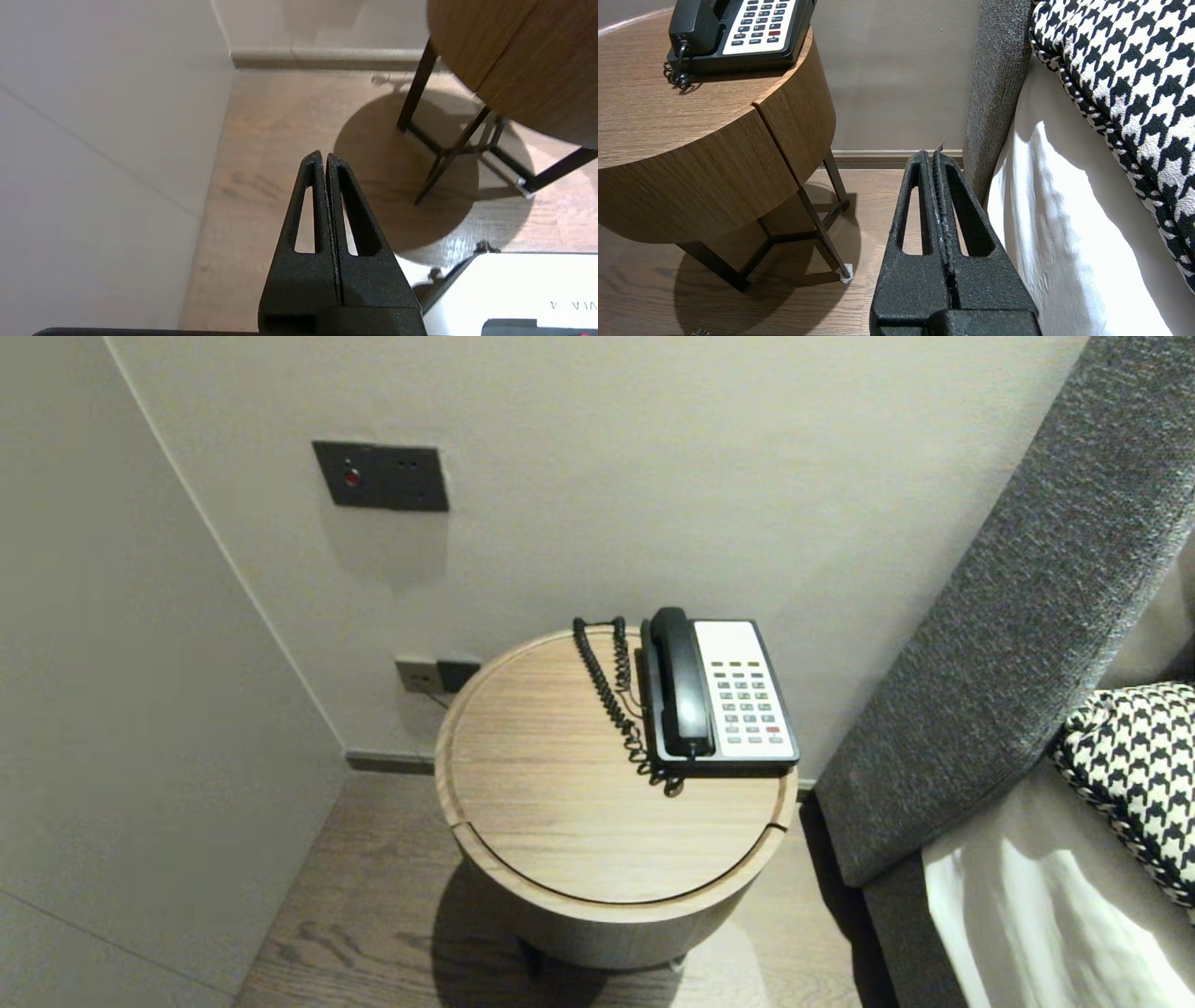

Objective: Open the nightstand drawer

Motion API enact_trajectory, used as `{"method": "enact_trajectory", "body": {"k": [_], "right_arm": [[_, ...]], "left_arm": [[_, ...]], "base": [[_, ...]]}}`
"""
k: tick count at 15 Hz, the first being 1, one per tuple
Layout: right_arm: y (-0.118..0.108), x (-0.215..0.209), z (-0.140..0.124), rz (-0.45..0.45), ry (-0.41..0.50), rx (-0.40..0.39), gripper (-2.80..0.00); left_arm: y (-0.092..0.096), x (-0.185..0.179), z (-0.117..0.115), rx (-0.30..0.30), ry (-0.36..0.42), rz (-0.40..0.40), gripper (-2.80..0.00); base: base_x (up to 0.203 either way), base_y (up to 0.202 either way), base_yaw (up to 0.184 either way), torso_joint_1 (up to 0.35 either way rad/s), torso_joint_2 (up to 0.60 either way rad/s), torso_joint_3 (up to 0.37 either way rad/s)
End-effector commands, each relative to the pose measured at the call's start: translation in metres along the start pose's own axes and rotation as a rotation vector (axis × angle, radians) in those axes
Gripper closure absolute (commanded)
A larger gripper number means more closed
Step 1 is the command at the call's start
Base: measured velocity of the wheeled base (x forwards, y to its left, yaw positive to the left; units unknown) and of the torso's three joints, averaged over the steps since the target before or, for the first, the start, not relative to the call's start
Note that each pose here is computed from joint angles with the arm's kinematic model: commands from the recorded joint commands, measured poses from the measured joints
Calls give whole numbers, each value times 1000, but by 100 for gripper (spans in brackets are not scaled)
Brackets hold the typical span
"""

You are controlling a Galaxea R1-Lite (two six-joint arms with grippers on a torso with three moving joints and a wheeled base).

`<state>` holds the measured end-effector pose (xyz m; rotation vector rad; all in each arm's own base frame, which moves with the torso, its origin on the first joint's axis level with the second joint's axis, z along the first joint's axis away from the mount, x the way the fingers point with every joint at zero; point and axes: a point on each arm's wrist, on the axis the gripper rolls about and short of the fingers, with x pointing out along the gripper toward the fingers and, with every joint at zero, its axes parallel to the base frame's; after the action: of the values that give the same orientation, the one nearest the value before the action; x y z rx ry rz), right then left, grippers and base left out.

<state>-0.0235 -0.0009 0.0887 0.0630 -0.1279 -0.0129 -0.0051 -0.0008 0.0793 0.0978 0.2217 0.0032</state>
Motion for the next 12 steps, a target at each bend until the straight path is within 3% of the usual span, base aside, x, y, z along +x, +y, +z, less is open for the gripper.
{"method": "enact_trajectory", "body": {"k": [1,8,12], "right_arm": [[-1,2,-11,-2,39,-2,0],[-1,2,-11,-2,39,0,0],[-1,2,-11,-2,39,0,0]], "left_arm": [[0,-3,-1,5,-43,-5,0],[-1,-17,-7,10,-228,-8,0],[-1,-17,-7,-5,-235,-4,0]], "base": [[0,0,0,0,0,0],[0,0,0,0,0,0],[0,0,0,0,0,0]]}}
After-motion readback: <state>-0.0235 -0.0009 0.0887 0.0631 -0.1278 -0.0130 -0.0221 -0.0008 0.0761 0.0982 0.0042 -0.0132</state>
